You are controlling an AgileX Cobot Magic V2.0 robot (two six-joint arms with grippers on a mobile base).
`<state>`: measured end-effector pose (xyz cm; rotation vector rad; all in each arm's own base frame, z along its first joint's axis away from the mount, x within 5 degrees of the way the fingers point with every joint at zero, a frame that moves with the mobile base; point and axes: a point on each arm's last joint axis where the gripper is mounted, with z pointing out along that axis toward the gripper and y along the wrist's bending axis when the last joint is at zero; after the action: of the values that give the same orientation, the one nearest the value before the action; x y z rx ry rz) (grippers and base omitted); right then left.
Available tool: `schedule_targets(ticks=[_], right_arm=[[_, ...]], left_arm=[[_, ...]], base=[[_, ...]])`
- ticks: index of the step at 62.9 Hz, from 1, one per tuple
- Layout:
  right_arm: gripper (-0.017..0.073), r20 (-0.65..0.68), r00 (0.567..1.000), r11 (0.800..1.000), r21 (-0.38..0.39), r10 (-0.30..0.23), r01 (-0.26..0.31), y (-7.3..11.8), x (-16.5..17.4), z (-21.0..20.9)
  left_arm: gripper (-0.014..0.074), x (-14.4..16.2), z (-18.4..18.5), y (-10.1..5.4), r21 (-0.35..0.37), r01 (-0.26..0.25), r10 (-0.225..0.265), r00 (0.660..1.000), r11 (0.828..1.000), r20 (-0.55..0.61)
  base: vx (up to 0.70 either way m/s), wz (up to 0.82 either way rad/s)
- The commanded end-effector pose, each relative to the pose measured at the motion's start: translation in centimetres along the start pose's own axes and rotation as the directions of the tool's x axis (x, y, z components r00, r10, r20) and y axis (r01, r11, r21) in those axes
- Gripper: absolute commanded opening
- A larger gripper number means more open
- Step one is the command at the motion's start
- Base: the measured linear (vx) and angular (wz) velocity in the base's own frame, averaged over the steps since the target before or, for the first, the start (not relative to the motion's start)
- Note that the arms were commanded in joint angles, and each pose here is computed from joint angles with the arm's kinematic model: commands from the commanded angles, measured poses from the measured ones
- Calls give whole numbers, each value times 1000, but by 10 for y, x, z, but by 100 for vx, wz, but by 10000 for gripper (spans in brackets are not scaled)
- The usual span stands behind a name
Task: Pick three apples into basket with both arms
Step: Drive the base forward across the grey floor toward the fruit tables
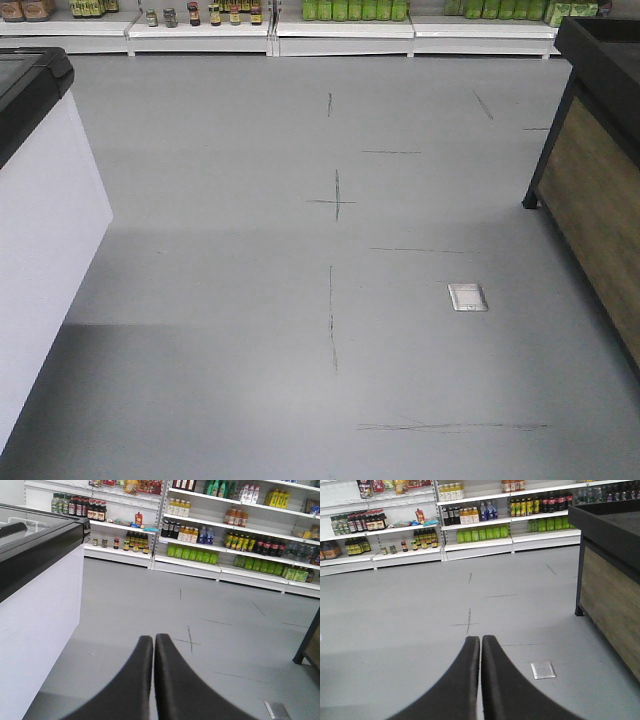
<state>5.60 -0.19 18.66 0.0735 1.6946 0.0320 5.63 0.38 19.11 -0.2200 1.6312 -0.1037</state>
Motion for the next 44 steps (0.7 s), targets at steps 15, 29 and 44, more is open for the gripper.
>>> schedule_targets(ticks=[15,29,44], right_arm=[[-5,72,997,1000,-10,-16,17,1,-3,0],[-5,72,997,1000,-10,-16,17,1,-3,0],[-5,72,997,1000,-10,-16,17,1,-3,0]], left_arm=[[-6,-16,-3,-4,32,2,-6,993,999,114],[-6,-16,-3,-4,32,2,-6,993,999,114],[-6,-16,-3,-4,32,2,-6,993,999,114]], base=[[0,0],[2,0],[6,0]])
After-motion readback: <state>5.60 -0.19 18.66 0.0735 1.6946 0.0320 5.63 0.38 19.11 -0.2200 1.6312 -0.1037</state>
